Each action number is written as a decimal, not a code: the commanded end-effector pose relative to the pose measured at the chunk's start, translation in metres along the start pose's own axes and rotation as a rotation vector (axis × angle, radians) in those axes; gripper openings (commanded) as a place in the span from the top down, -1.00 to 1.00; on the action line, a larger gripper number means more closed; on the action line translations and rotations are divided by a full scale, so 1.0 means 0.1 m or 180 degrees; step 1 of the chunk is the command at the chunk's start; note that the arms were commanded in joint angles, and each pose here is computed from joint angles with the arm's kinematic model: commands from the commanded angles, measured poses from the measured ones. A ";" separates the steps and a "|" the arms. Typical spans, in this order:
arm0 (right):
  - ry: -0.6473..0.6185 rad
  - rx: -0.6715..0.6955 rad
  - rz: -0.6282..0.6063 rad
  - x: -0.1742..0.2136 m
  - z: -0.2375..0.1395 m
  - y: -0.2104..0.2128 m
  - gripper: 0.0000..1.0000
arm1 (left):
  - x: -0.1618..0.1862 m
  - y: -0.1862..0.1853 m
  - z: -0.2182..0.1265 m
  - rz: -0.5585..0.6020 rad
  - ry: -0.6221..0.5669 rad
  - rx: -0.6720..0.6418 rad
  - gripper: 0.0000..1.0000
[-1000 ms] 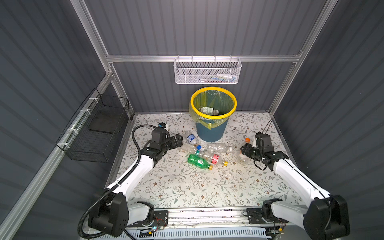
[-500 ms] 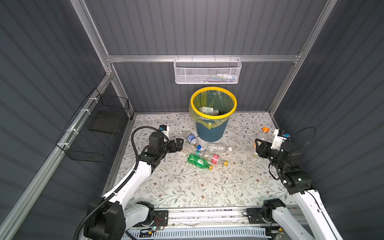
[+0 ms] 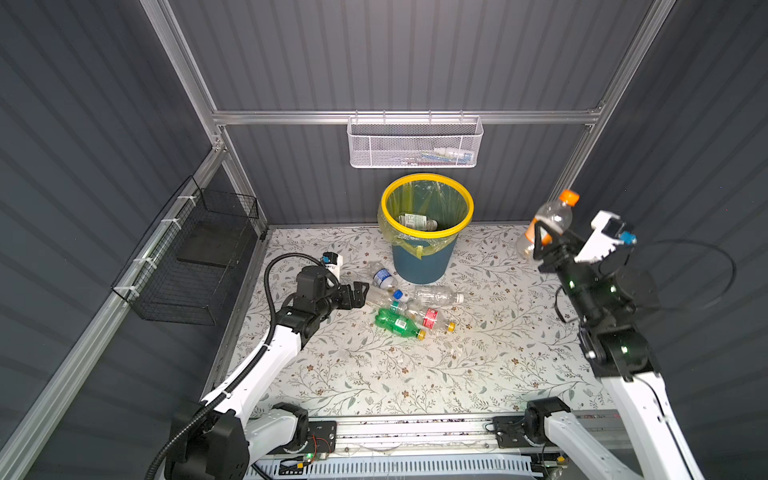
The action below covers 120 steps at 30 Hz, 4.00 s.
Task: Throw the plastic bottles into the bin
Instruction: 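Lift the orange-capped bottle over the bin with the right gripper and release it, then lower the left gripper onto the green yellow-capped bottle and grasp it, then lift the green bottle with the left gripper toward the bin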
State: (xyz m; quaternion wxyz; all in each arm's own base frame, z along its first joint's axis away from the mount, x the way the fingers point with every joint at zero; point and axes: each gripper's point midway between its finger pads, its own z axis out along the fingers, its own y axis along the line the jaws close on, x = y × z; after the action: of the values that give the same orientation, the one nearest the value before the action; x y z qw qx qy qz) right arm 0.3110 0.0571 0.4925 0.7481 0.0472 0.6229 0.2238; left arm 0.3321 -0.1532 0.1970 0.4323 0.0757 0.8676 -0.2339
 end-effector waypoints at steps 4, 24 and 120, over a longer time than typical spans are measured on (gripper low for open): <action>0.0904 -0.0706 0.0404 0.52 1.58 0.49 -0.14 | 0.02 -0.12 -0.13 0.0481 0.0489 -0.0031 -0.95; 0.1117 0.0067 0.0428 0.66 0.86 -0.32 -0.98 | 0.96 -0.73 0.08 0.2563 0.1670 0.0406 -0.98; 0.2689 0.0934 0.1481 3.10 -0.35 -1.22 -0.88 | -0.46 -1.24 -1.28 0.1730 -0.1674 0.0258 0.01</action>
State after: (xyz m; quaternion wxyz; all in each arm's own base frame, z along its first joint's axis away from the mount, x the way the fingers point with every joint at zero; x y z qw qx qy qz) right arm 0.3445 0.0587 0.1571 0.3447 0.2001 0.8659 0.3022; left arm 0.2279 -0.2153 0.3063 0.6273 0.3016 0.6997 -0.1610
